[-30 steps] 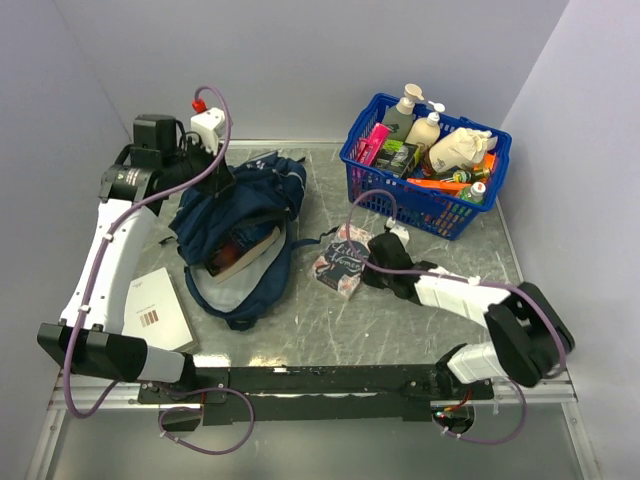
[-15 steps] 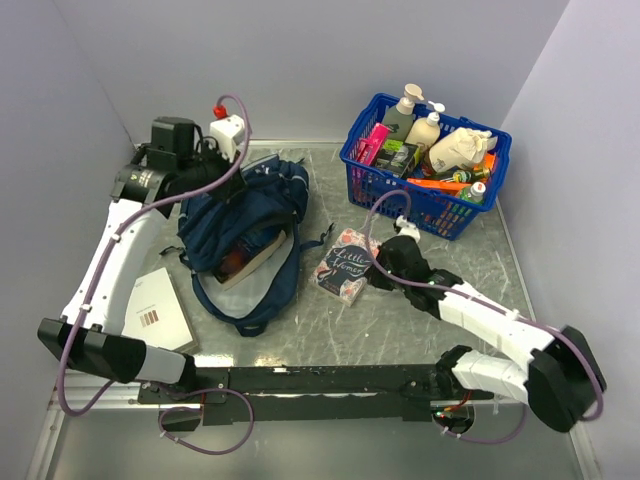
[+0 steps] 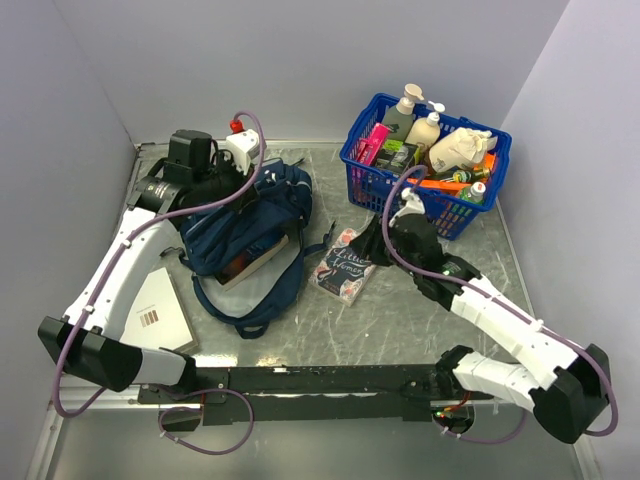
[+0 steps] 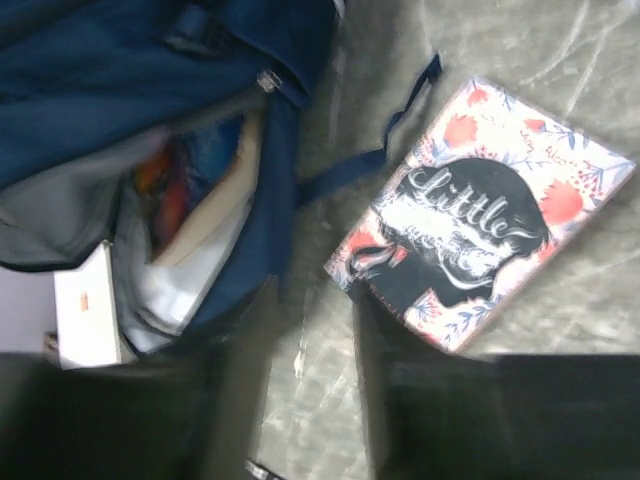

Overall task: Pack the student bag
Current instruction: Pick up the book from the center of the board.

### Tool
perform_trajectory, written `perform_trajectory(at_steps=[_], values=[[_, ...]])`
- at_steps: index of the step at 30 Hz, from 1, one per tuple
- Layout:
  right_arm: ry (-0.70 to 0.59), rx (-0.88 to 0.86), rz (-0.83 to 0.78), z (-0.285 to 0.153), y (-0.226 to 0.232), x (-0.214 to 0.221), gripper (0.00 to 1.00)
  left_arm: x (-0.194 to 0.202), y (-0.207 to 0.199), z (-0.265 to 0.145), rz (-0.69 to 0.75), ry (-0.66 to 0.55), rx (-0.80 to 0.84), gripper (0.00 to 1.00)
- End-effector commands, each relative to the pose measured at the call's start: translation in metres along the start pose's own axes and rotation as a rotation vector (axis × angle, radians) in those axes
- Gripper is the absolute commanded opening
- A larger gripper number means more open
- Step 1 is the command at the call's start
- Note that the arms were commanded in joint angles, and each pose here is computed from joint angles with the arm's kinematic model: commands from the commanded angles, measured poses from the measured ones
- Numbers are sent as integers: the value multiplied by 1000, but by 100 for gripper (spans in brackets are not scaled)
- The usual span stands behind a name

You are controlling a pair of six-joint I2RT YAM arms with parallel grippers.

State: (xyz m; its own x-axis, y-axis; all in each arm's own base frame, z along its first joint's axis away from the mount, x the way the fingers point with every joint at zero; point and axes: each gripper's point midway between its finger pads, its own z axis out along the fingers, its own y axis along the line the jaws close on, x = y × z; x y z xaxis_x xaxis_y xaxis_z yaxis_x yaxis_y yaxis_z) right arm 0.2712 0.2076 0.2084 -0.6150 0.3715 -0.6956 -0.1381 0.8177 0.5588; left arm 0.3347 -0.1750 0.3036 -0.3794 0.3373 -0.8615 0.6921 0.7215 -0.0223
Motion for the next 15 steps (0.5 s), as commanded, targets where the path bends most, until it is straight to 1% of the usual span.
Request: perform_trajectory(at_steps=[1, 2, 4, 6, 10, 11, 14, 15], values=[[92, 75, 57, 21, -39, 38, 76, -74, -1, -31, 109, -256, -43, 1], [121, 104, 69, 26, -54, 54, 84, -72, -1, -31, 110, -253, -42, 1], [139, 121, 122, 35, -68, 62, 100, -70, -2, -29, 108, -248, -36, 1], [111, 122, 141, 43, -78, 65, 100, -68, -3, -29, 107, -244, -34, 1], [126, 196, 148, 60, -93, 68, 100, -66, -2, -29, 109, -238, -36, 1], [158, 240, 145, 62, -100, 74, 100, -66, -2, -29, 110, -237, -36, 1], [192, 330, 137, 76, -111, 76, 100, -68, -4, -31, 109, -242, -31, 1], [221, 371, 138, 78, -120, 84, 100, -68, -4, -31, 107, -241, -29, 1]])
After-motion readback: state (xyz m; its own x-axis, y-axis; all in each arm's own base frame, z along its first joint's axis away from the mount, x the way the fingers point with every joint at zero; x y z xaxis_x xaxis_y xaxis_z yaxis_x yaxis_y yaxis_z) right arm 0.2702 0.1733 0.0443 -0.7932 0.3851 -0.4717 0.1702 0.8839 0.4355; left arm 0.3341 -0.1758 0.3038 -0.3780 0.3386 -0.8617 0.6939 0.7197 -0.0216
